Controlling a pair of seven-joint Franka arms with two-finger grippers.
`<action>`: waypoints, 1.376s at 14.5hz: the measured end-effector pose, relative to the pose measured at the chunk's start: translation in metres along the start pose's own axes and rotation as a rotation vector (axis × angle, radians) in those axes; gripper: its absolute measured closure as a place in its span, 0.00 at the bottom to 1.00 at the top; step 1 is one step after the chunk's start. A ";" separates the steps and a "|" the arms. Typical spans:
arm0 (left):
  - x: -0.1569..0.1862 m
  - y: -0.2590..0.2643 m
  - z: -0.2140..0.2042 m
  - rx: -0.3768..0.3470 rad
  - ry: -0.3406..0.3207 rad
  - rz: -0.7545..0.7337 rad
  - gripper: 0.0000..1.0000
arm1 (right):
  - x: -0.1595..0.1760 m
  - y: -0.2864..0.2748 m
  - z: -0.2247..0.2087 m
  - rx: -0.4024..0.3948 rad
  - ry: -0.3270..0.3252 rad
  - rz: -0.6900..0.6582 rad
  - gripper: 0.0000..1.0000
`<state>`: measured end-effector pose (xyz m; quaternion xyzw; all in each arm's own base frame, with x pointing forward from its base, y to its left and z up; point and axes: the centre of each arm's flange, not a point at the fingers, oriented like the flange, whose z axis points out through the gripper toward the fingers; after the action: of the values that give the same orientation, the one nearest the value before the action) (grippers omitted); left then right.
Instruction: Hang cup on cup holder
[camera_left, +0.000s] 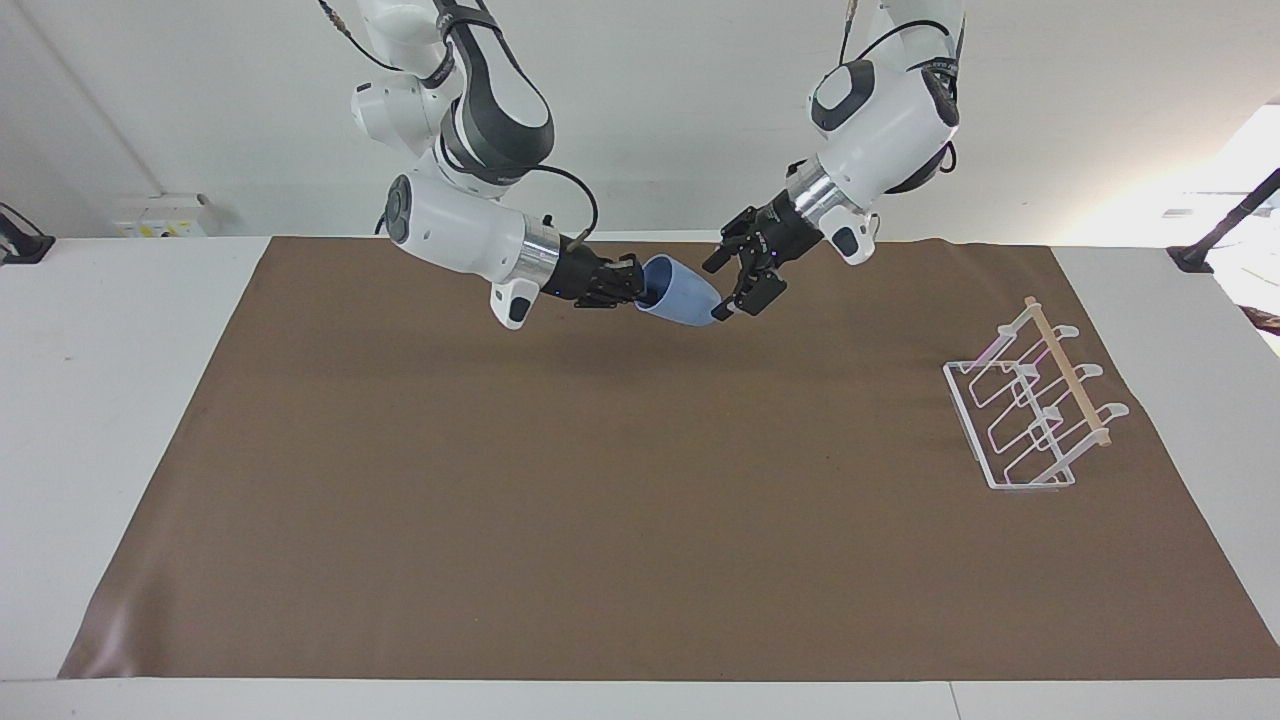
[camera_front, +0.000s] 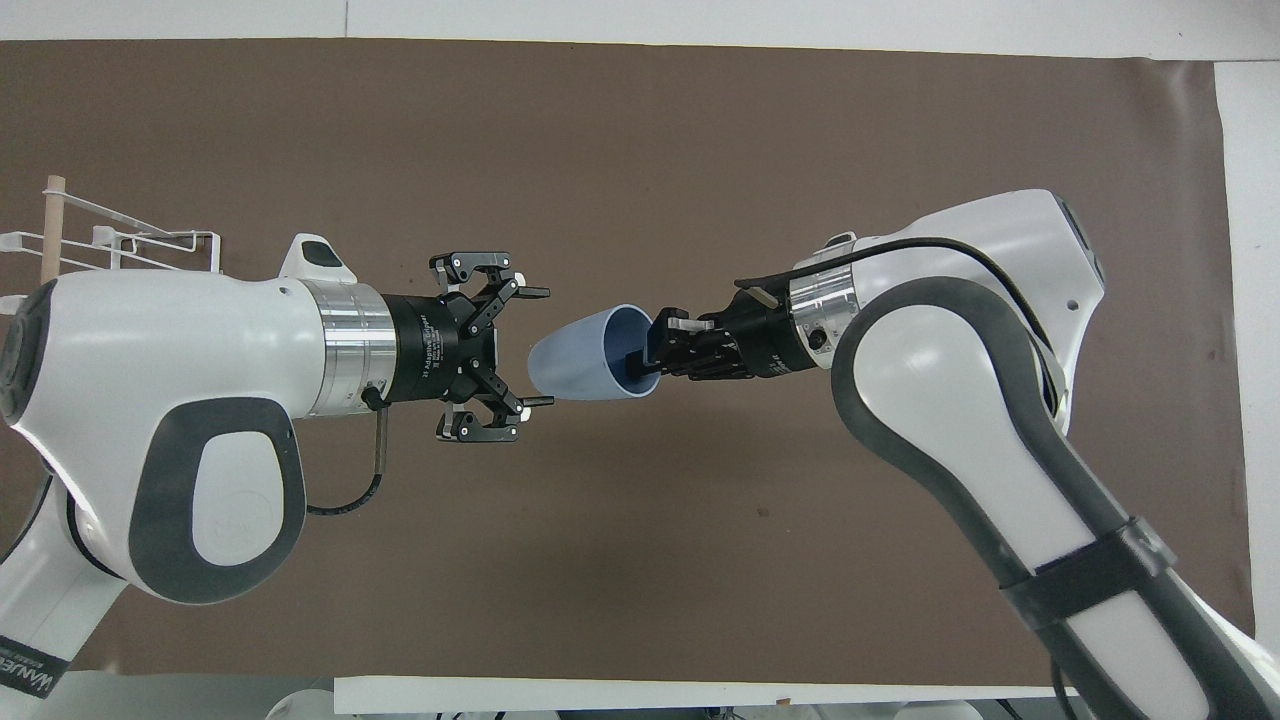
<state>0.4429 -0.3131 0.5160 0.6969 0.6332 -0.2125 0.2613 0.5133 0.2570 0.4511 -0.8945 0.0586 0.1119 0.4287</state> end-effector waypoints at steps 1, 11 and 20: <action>-0.003 -0.003 0.005 0.010 0.001 -0.003 0.01 | -0.001 0.001 0.000 0.004 0.000 0.003 0.94; -0.020 -0.014 0.054 0.020 0.026 0.005 0.20 | -0.006 0.008 0.006 0.033 0.002 0.019 0.94; -0.031 -0.019 0.059 0.023 0.043 0.051 0.20 | -0.003 0.005 -0.028 -0.033 0.085 -0.038 0.47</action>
<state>0.4225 -0.3729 0.4876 0.7201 0.6182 -0.1979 0.2451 0.5135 0.2321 0.4647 -0.9063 0.0578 0.0665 0.4133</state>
